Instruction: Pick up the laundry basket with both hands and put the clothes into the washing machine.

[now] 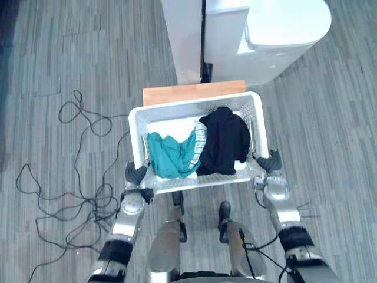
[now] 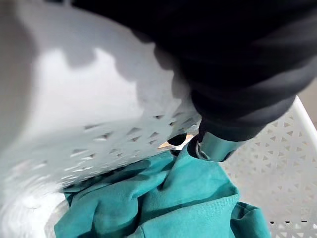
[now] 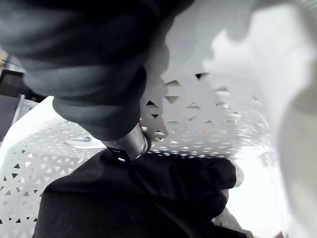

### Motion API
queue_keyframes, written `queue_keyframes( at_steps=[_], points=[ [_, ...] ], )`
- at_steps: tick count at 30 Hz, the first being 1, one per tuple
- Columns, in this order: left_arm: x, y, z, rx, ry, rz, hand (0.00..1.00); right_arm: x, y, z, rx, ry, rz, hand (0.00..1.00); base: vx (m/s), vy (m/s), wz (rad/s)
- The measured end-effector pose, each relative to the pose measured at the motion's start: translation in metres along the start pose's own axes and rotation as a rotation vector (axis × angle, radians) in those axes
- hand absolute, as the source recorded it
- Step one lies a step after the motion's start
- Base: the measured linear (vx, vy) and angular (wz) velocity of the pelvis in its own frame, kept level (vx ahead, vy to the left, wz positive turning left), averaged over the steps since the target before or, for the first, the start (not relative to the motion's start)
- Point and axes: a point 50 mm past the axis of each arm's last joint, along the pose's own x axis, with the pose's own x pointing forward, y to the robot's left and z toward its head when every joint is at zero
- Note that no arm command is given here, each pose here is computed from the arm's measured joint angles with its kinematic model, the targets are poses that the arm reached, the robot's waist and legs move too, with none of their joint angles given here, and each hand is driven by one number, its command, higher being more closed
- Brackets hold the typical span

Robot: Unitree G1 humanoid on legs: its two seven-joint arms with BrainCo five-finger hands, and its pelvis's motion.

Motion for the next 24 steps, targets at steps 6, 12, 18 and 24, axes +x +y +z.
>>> queue_keyframes(
  at_steps=[6,12,18,24],
  points=[
    [-0.018,0.001,0.005,-0.048,-0.022,-0.029,1.0,-0.028,-0.016,0.005,0.012,-0.054,-0.025,1.0,0.1,0.019,-0.82],
    [-0.018,-0.001,0.014,-0.082,-0.053,-0.041,1.0,-0.035,-0.022,0.008,0.04,-0.081,-0.068,1.0,-0.02,0.035,-1.68],
    [-0.019,0.0,0.012,-0.099,-0.032,-0.019,1.0,-0.03,-0.018,0.003,0.033,-0.063,-0.049,1.0,0.07,-0.079,-1.65],
    [-0.034,-0.001,-0.007,-0.143,0.059,0.0,1.0,-0.023,-0.016,0.005,-0.035,-0.074,0.005,1.0,0.15,-0.12,-1.88]
  ],
)
